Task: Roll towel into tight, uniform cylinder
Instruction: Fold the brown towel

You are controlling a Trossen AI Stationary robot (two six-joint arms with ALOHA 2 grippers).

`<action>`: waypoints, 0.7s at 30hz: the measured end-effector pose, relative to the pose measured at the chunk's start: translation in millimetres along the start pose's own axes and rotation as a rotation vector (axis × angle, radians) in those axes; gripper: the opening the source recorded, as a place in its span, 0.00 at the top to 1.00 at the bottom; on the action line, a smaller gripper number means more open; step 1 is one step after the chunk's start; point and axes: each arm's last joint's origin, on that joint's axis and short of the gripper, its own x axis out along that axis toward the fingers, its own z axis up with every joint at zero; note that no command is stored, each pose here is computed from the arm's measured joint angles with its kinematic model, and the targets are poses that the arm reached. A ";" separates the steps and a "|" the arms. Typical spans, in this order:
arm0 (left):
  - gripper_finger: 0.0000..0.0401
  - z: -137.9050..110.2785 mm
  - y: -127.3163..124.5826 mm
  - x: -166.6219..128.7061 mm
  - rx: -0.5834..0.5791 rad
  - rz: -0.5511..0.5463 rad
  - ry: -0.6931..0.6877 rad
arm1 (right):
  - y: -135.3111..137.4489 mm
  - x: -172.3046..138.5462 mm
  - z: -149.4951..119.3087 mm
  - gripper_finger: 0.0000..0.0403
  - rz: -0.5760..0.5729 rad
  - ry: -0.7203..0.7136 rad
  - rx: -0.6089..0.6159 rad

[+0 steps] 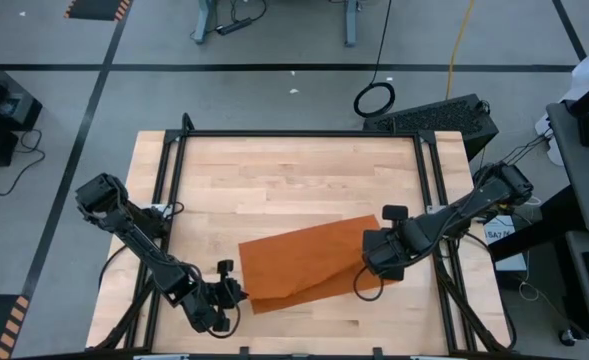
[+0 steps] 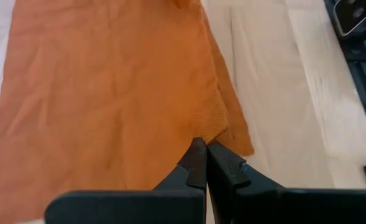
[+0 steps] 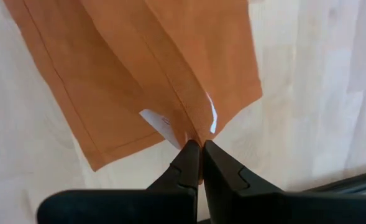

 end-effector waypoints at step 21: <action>0.77 0.7 -8.9 8.7 -0.032 -0.088 -0.013 | 20.6 36.4 -17.6 0.73 0.123 0.098 0.095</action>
